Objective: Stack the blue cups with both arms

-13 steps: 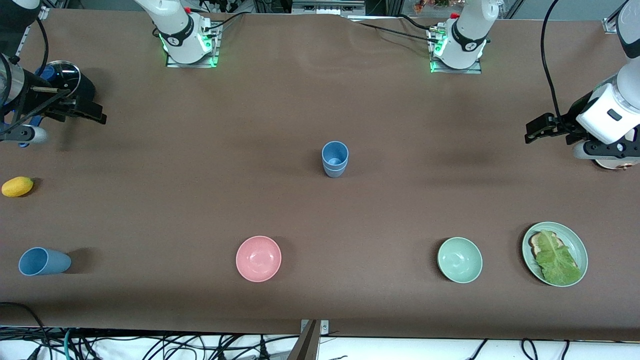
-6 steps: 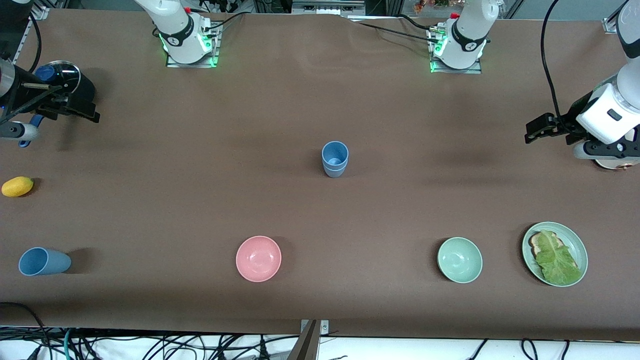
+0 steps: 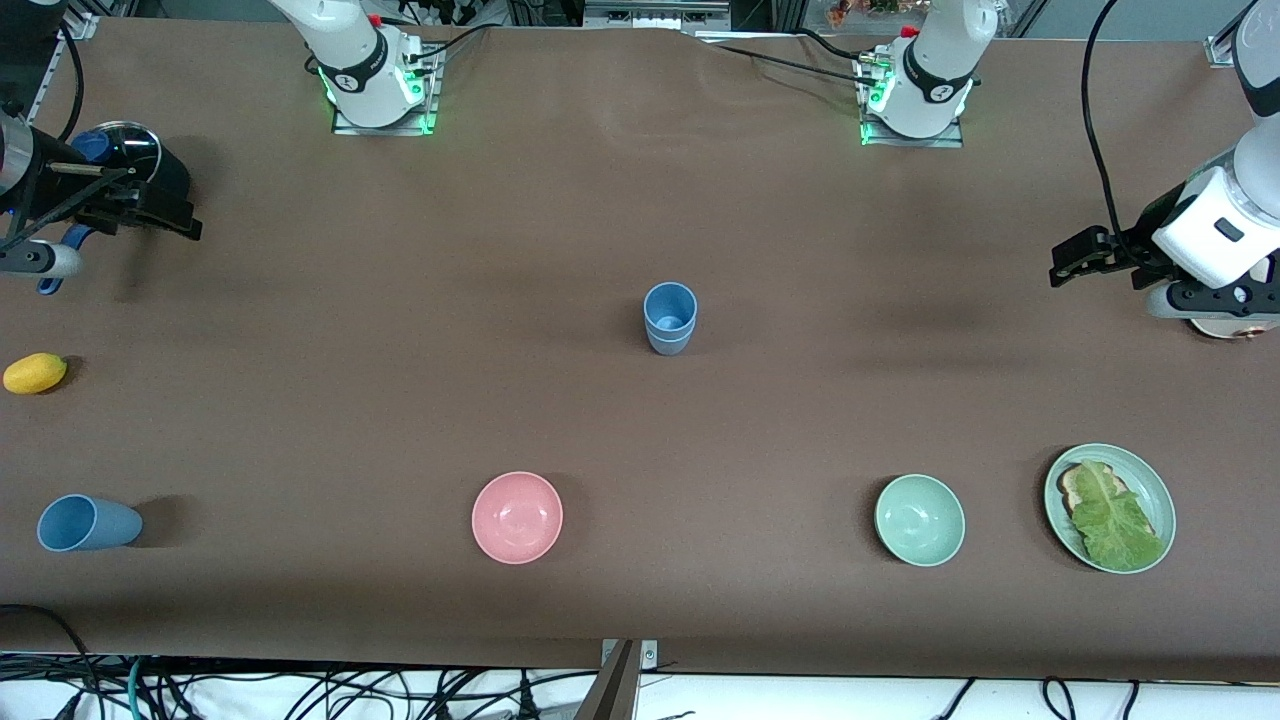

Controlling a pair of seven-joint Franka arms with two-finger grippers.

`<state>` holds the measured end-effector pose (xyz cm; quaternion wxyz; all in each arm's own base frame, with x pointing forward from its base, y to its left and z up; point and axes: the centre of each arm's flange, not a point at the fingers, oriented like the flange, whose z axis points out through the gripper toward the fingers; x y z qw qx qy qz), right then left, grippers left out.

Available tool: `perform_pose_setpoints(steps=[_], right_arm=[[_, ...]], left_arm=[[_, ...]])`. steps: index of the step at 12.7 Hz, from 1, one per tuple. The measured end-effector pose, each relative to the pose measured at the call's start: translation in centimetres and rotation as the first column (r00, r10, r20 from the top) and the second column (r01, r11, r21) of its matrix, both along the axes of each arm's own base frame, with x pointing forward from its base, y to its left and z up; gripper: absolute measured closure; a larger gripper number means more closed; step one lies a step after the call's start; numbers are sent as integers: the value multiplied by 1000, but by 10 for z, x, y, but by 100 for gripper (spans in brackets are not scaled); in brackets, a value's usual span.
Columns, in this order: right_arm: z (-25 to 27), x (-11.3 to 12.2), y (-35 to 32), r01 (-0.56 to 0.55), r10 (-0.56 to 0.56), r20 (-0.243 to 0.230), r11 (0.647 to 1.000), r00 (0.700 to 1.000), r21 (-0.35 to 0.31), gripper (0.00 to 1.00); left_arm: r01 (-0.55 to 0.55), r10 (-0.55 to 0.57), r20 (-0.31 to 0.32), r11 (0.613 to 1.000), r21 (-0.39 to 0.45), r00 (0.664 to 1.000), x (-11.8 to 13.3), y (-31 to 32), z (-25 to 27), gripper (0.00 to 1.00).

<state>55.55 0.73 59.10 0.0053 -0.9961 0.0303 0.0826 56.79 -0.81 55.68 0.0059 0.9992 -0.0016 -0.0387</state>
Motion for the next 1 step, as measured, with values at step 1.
perform_pose_setpoints(steps=[1], right_arm=[[0,0,0,0,0,-2,1000,1000,0,0]], left_arm=[[0,0,0,1000,0,1000,0,0,0,0]])
